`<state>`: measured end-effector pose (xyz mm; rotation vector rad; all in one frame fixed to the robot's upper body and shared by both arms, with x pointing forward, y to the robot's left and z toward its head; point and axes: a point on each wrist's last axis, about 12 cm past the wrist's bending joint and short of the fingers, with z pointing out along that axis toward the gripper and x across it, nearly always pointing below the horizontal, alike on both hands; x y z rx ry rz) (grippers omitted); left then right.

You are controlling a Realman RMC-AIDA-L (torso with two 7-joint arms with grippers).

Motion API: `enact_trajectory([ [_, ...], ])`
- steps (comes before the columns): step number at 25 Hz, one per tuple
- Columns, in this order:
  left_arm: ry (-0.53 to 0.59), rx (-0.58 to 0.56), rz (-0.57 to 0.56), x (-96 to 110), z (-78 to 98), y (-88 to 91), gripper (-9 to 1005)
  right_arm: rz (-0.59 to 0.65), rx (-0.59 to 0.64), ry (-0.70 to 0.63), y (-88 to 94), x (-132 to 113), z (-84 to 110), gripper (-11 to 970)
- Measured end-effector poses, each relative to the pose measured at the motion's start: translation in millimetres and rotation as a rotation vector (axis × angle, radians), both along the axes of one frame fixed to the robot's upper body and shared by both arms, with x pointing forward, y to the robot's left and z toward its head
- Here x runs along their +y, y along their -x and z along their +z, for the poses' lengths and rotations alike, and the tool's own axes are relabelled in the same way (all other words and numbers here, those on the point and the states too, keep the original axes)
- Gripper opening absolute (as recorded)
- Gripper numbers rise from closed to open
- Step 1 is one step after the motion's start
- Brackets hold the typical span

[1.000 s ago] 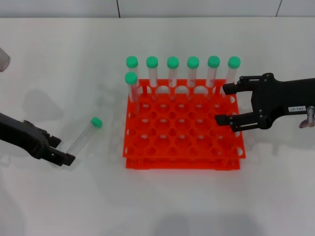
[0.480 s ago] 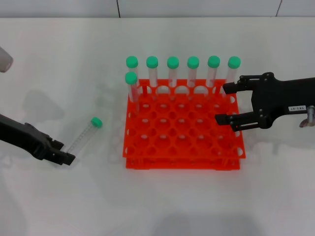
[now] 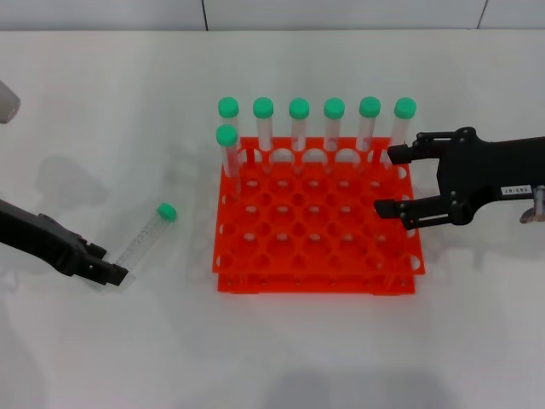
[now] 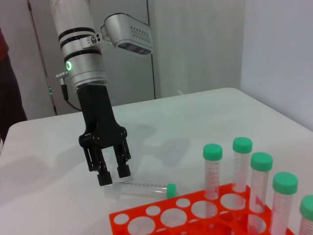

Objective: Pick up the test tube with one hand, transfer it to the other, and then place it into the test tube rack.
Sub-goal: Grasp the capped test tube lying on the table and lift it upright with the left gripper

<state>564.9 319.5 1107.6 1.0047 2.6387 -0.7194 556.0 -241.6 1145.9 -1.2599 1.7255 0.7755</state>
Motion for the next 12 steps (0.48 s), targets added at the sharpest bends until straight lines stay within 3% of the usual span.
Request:
enact_trajectory([
  [12, -0.025, 0.000, -0.006, -3.5, 6.2, -7.6, 590, 0.000, -0.002, -0.002, -1.3, 0.3, 0.4, 796],
])
